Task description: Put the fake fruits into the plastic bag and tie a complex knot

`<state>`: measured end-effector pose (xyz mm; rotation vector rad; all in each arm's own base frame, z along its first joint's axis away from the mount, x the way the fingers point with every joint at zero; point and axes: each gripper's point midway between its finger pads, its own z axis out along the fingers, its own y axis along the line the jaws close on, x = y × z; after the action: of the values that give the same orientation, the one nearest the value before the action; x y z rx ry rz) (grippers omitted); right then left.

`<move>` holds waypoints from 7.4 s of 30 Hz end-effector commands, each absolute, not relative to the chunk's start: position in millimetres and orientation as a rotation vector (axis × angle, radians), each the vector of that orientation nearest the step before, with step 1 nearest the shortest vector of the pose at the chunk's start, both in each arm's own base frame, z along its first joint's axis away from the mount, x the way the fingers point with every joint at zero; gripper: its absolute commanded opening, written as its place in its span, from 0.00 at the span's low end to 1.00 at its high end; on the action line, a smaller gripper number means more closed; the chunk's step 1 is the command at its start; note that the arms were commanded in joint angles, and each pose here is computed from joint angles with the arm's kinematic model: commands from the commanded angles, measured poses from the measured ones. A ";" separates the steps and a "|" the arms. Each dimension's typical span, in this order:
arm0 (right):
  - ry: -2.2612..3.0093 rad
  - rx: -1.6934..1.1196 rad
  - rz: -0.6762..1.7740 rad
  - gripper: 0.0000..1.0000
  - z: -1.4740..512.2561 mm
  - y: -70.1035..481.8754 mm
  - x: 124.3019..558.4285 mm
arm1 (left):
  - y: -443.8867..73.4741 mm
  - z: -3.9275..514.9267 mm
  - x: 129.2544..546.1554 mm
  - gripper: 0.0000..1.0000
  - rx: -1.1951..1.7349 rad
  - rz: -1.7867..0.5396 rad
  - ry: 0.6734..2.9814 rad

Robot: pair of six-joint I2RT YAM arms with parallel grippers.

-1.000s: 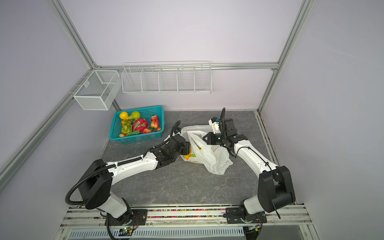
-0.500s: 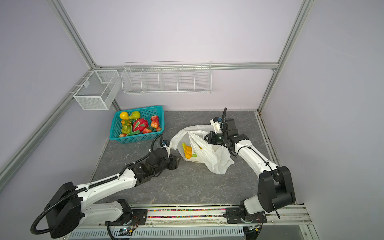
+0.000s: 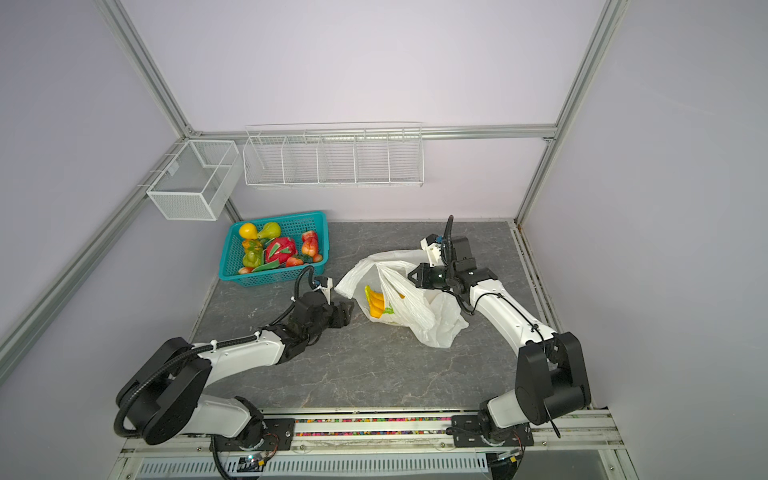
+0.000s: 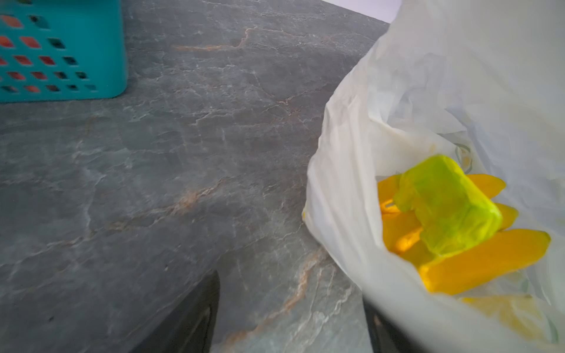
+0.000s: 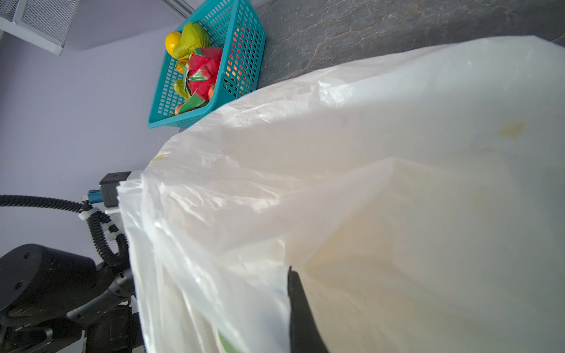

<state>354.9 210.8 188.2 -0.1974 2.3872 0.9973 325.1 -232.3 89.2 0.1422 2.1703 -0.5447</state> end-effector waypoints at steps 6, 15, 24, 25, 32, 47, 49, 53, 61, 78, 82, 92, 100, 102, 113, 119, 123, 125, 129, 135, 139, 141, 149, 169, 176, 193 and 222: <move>2.384 -0.210 1.005 0.08 187.5 210.0 356.7 | -252.0 114.4 377.6 0.69 0.143 -0.556 1.948; 2.413 -0.270 0.923 0.08 187.0 203.2 356.3 | -271.9 120.1 398.7 0.45 0.225 -0.558 1.871; 2.424 -0.288 0.895 0.08 187.3 200.1 356.2 | -276.3 139.5 404.6 0.04 0.238 -0.558 1.812; 2.427 -0.289 0.878 0.08 188.8 197.5 355.6 | -277.7 143.4 402.5 0.00 0.250 -0.568 1.810; 2.425 -0.292 0.575 0.09 219.0 157.0 344.4 | -301.1 201.2 364.9 0.00 0.289 -0.849 1.910; 2.410 -0.317 0.231 0.09 279.5 104.6 318.4 | -339.0 294.3 297.7 0.00 0.392 -1.159 2.105; 2.407 -0.309 0.226 0.09 278.6 103.1 322.0 | -335.2 285.7 302.6 0.00 0.373 -1.122 2.117; 2.410 -0.296 0.246 0.09 269.3 105.7 331.2 | -320.8 254.6 321.2 0.00 0.302 -1.036 2.166; 2.428 -0.279 0.447 0.09 239.1 131.6 344.6 | -291.2 214.4 333.1 0.46 0.324 -0.916 2.211; 2.316 -0.244 0.549 0.09 241.1 144.6 359.4 | -129.1 264.2 328.9 0.78 -0.029 -0.488 2.096; 2.293 -0.252 0.576 0.09 244.7 147.7 358.7 | -60.0 275.6 363.5 0.78 -0.338 -0.376 1.991; 2.269 -0.265 0.658 0.09 248.8 156.5 357.2 | 30.1 224.7 487.8 0.72 -0.704 -0.352 2.024; 2.263 -0.272 0.663 0.09 251.9 157.2 356.3 | 45.8 187.5 553.7 0.70 -0.709 -0.324 2.067; 2.264 -0.273 0.664 0.09 251.3 157.6 356.7 | 49.6 180.0 562.2 0.67 -0.729 -0.316 2.066; 2.291 -0.277 0.667 0.09 241.8 159.6 361.8 | 64.5 135.6 589.0 0.64 -0.741 -0.224 2.058; 2.302 -0.277 0.671 0.09 237.9 160.1 362.8 | 65.5 131.0 600.3 0.66 -0.722 -0.232 2.026; 2.312 -0.276 0.668 0.09 234.4 159.8 363.3 | 59.3 129.6 609.3 0.65 -0.690 -0.277 2.020; 2.317 -0.276 0.670 0.09 232.2 160.2 363.9 | 54.6 126.6 610.5 0.64 -0.688 -0.305 2.040; 2.324 -0.280 0.681 0.09 230.2 161.9 364.3 | 48.7 123.7 609.3 0.65 -0.668 -0.333 2.025; 2.335 -0.286 0.692 0.09 226.7 163.7 363.7 | 53.2 122.6 616.7 0.65 -0.653 -0.299 2.029; 2.342 -0.286 0.691 0.09 224.5 163.6 364.0 | 53.8 120.2 619.9 0.60 -0.653 -0.303 2.030; 2.344 -0.288 0.695 0.09 223.6 164.3 363.8 | 53.9 121.0 620.3 0.56 -0.656 -0.305 2.022; 2.358 -0.288 0.704 0.09 218.9 165.5 365.0 | 54.9 130.7 622.9 0.43 -0.613 -0.308 1.990; 2.368 -0.292 0.725 0.09 215.1 168.8 365.9 | 36.6 155.6 602.0 0.10 -0.585 -0.364 1.936; 2.364 -0.293 0.731 0.10 216.3 169.4 364.8 | 17.8 181.3 589.9 0.09 -0.531 -0.364 1.882; 2.325 -0.252 0.750 0.09 223.2 169.9 365.9 | -82.1 210.3 442.4 0.05 -0.375 -0.500 1.953; 2.335 -0.311 0.682 0.10 233.2 169.6 347.5 | -300.4 248.5 276.9 0.04 0.331 -0.983 2.067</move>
<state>356.5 169.0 223.5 -0.2733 2.3502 0.6999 256.7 -282.4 215.6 0.3590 2.1935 -0.9394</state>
